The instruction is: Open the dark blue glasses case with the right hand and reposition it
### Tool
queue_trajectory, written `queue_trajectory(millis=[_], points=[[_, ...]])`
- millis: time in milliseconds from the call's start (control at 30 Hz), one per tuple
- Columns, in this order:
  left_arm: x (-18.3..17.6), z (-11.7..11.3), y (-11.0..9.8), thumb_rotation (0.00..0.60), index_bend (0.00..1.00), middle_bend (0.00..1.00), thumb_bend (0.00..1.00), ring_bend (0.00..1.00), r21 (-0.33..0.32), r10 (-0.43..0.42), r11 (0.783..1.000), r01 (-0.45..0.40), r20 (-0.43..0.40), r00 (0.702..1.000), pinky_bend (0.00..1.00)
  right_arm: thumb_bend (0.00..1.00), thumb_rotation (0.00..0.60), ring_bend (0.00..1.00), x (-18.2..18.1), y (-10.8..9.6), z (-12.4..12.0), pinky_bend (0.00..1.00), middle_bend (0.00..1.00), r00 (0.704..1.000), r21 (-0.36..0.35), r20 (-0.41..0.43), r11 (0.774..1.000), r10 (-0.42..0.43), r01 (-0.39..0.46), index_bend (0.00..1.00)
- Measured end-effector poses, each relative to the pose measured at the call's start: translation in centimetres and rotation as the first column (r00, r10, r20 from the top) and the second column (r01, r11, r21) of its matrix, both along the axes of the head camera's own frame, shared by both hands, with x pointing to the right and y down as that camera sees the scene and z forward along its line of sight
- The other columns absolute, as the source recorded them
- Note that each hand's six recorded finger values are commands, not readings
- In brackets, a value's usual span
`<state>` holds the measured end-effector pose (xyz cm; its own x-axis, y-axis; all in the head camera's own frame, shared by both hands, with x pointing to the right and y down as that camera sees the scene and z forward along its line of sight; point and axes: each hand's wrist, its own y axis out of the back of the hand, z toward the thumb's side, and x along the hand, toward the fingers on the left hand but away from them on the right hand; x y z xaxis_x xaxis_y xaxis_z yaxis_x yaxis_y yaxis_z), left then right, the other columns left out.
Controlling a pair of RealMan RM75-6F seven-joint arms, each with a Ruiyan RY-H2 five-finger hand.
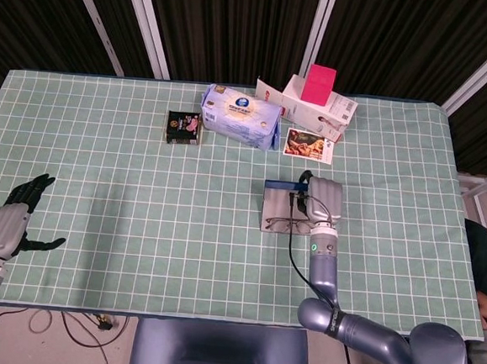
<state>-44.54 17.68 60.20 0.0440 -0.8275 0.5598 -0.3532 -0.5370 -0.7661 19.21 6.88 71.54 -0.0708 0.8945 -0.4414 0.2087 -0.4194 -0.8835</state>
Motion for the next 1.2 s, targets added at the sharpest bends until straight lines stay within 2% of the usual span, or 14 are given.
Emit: queue_trajectory(millis=[567, 933, 1000, 1067, 1133, 1200], points=[[0.0, 0.1, 0.0, 0.600, 0.00, 0.00, 0.01, 0.00, -0.004, -0.003, 1.000, 0.003, -0.002, 1.000, 0.00, 0.54, 0.600, 1.00, -1.4, -2.1, 0.4, 1.00, 0.93, 1.000, 0.066, 0.030, 0.998, -0.003, 0.002, 0.52], [0.1, 0.1, 0.0, 0.600, 0.00, 0.00, 0.01, 0.00, -0.008, -0.006, 1.000, 0.006, -0.007, 1.000, 0.00, 0.52, 0.600, 1.00, -2.5, -4.4, 0.6, 1.00, 0.93, 1.000, 0.069, -0.008, 0.998, -0.013, 0.013, 0.50], [0.1, 0.1, 0.0, 0.600, 0.00, 0.00, 0.01, 0.00, -0.009, -0.008, 1.000, 0.008, -0.008, 1.000, 0.00, 0.50, 0.600, 1.00, -2.5, -4.9, 0.7, 1.00, 0.93, 1.000, 0.069, -0.017, 0.998, -0.007, 0.008, 0.41], [0.1, 0.1, 0.0, 0.600, 0.00, 0.00, 0.01, 0.00, -0.008, -0.008, 1.000, 0.008, -0.008, 1.000, 0.00, 0.46, 0.600, 1.00, -2.5, -5.4, 0.7, 1.00, 0.93, 1.000, 0.070, -0.028, 0.998, -0.003, 0.004, 0.21], [0.1, 0.1, 0.0, 0.600, 0.00, 0.00, 0.01, 0.00, -0.007, -0.007, 1.000, 0.007, -0.007, 1.000, 0.00, 0.42, 0.600, 1.00, -2.5, -6.0, 0.8, 1.00, 0.92, 0.999, 0.067, -0.043, 0.998, 0.003, 0.000, 0.06], [0.1, 0.1, 0.0, 0.600, 0.00, 0.00, 0.01, 0.00, -0.007, -0.007, 1.000, 0.007, -0.007, 1.000, 0.00, 0.40, 0.600, 1.00, -2.6, -6.6, 0.7, 1.00, 0.92, 0.998, 0.062, -0.058, 0.998, 0.006, -0.002, 0.00]])
